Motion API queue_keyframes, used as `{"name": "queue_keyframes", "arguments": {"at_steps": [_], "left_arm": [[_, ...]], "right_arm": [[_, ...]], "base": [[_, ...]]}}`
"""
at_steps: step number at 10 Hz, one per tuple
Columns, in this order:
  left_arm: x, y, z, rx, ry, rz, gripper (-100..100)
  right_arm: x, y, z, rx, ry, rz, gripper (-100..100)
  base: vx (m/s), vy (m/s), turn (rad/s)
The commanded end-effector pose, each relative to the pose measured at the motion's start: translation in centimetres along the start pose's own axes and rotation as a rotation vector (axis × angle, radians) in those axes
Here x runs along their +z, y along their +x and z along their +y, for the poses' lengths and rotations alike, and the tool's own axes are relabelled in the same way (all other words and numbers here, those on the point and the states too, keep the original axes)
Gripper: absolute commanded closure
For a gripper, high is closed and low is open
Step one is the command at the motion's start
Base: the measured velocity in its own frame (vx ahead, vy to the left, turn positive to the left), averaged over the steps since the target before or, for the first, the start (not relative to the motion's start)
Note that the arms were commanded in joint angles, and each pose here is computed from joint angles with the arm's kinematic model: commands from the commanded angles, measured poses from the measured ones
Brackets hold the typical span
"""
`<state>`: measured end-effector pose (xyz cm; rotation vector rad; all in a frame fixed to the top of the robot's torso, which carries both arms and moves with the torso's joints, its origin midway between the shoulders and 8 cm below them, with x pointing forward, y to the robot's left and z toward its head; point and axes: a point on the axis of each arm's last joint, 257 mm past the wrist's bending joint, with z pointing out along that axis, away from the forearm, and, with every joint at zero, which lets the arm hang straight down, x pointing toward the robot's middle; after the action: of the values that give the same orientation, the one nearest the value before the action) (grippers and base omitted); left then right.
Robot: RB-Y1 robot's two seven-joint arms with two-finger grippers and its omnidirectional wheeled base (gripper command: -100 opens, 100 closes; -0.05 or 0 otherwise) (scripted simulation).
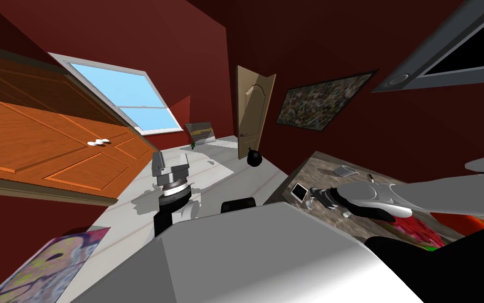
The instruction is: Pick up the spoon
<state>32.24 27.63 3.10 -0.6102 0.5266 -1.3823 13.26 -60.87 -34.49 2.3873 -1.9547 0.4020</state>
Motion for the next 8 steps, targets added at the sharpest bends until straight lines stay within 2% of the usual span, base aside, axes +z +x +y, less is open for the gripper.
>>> {"name": "queue_keyframes", "arguments": {"at_steps": [1, 8], "left_arm": [[0.0, 0.0, 0.0, 0.0, 0.0, 0.0, 0], [0.0, 0.0, 0.0, 0.0, 0.0, 0.0, 0]], "right_arm": [[-0.2, 0.4, -0.6, -0.001, -0.002, -0.003, 100], [-1.0, 2.6, -3.2, -0.002, -0.002, -0.003, 100]], "base": [[-0.06, 0.043, -0.005], [-0.044, 0.028, -0.006]]}}
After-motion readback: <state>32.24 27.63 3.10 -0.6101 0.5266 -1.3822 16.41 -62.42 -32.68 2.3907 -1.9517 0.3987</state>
